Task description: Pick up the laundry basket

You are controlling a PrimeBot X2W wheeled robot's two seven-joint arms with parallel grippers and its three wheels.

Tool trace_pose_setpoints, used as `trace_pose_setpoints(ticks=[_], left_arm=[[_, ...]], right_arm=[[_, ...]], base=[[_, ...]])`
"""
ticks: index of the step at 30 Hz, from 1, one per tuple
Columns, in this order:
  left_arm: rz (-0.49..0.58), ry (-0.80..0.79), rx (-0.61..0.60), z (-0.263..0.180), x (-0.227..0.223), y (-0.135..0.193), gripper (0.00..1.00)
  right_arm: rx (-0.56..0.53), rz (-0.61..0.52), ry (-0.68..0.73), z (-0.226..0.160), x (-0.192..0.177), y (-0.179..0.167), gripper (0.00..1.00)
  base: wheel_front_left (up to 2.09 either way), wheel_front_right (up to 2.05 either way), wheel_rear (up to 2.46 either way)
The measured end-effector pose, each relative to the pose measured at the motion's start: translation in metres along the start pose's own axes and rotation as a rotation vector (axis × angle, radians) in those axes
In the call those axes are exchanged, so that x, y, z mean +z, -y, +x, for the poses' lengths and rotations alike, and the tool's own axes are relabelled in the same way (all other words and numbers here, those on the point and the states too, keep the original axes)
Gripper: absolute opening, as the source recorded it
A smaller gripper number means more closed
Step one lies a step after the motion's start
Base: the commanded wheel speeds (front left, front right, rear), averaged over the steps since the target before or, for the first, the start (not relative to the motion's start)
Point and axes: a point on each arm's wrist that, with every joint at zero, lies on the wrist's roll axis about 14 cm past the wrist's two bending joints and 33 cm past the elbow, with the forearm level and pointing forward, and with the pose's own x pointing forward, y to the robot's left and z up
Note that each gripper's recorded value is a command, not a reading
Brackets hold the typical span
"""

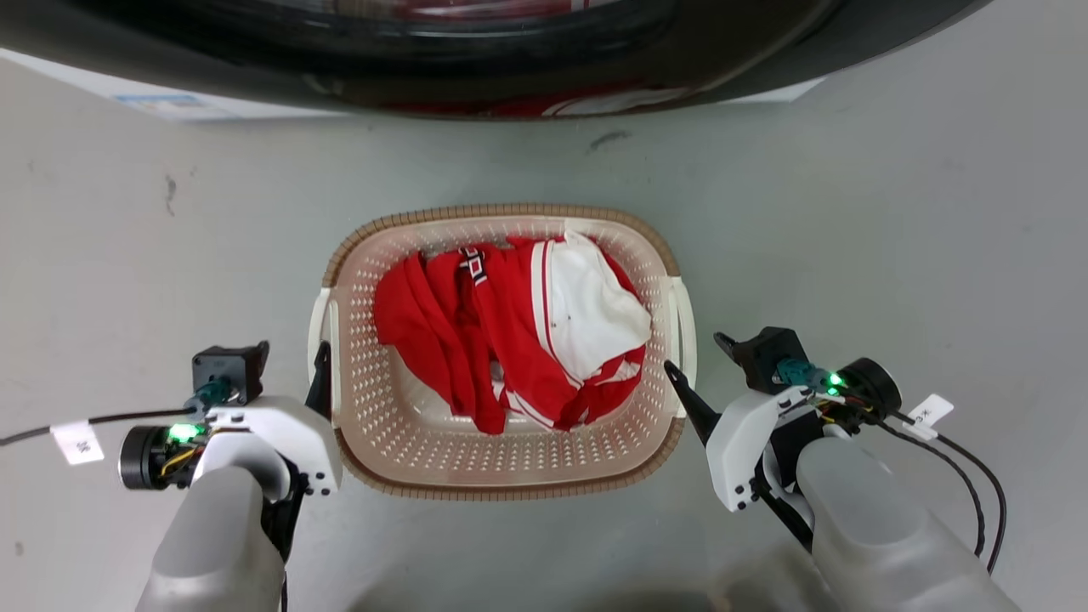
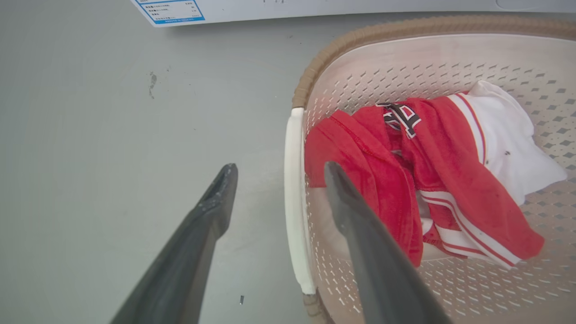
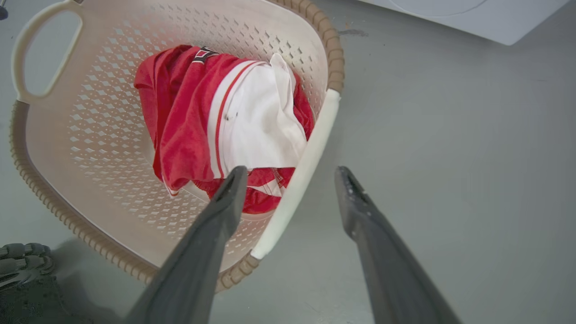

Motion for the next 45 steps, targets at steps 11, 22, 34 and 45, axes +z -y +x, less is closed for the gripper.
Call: trace_pose_setpoints(ticks=[11, 22, 34, 45], left_arm=[[0.001, -0.089, -0.014, 0.028, -0.026, 0.004, 1.00], [-0.001, -0.170, -0.026, 0.047, -0.051, 0.009, 1.00], [-0.015, -0.202, -0.046, 0.044, -0.058, 0.020, 0.00], [-0.045, -0.200, -0.083, 0.009, -0.048, 0.042, 0.00]], right_arm=[[0.040, 0.019, -0.068, 0.029, -0.022, -0.001, 1.00], [0.064, 0.035, -0.118, 0.046, -0.041, -0.001, 1.00], [0.079, 0.028, -0.139, 0.046, -0.046, -0.006, 0.00], [0.044, 0.004, -0.158, 0.013, -0.033, -0.004, 0.00]], base=[[0.00, 0.00, 0.00], [0.00, 0.00, 0.00], [0.00, 0.00, 0.00], [0.00, 0.00, 0.00]])
